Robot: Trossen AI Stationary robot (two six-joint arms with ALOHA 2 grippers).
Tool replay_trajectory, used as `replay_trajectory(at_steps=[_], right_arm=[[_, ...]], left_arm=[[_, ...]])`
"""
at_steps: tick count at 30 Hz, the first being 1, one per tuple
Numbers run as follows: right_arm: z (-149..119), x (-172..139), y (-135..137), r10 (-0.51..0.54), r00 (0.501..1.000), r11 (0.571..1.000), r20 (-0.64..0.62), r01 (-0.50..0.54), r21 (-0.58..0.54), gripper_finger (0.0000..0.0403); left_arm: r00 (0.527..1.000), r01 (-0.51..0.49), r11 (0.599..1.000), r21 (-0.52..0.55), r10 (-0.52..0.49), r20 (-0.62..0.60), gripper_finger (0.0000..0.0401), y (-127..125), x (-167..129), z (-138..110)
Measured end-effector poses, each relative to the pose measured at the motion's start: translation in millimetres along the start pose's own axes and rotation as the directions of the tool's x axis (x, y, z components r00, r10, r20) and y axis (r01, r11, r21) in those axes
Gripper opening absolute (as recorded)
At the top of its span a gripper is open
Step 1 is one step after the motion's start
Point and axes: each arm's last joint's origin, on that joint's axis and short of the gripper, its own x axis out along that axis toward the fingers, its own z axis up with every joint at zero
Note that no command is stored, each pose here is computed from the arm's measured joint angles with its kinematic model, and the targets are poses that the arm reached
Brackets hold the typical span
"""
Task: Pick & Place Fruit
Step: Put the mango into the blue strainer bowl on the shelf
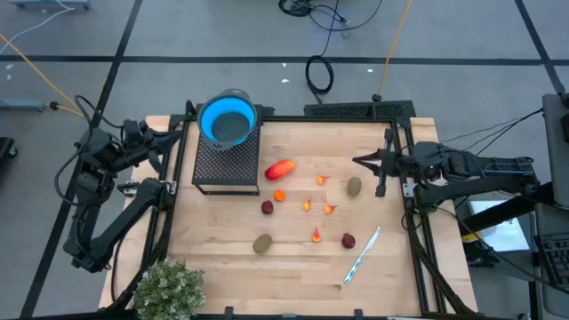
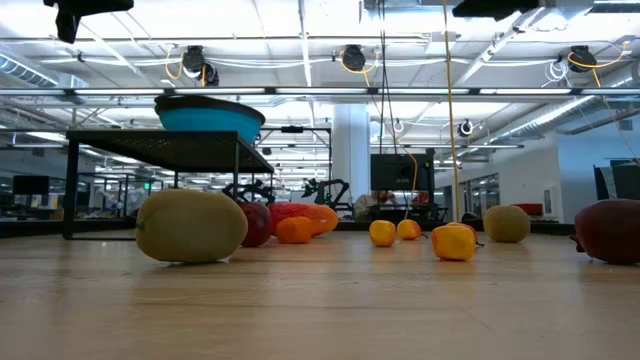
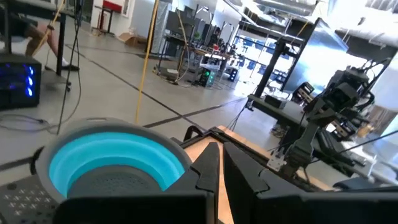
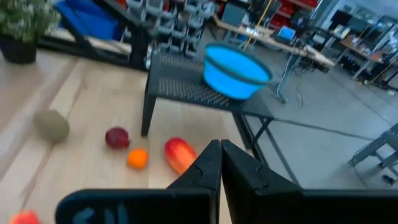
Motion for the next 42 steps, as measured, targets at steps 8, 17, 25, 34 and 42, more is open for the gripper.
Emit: replay_trajectory(at_steps=[8,17,25,34,42], right_arm=[[6,2,-1,-0.013,0.998,1.000,0.061,0.012,0.016,0.0004],[8,3,-1,-0.017,0.997,1.000,0.076,0.016,0.020,0.0004],[4,20,3,-0.011,1.000,1.000,0.014,0.011,0.009,0.0004],[7,41,6,-0.083,0.996,0.997,0.016,0.082,0.007,0.0004],[11,51,-7,-0.201,0.978,0.978,0.058,0.197,0.067,0.0004]], left_arm=[[1.000,-0.002,0.998,-0.063,0.002,0.001,0.0002,0,0,0],[1.000,0.008,0.999,-0.045,-0.007,0.029,0.0020,-1,0,3],[0.992,0.127,0.987,0.098,-0.125,-0.030,0.0002,-4,0,0],[0.987,0.159,0.978,0.133,-0.161,0.006,0.0023,-15,-16,-5],[0.990,0.114,0.981,0.154,-0.125,0.063,0.0006,-20,-26,-8]])
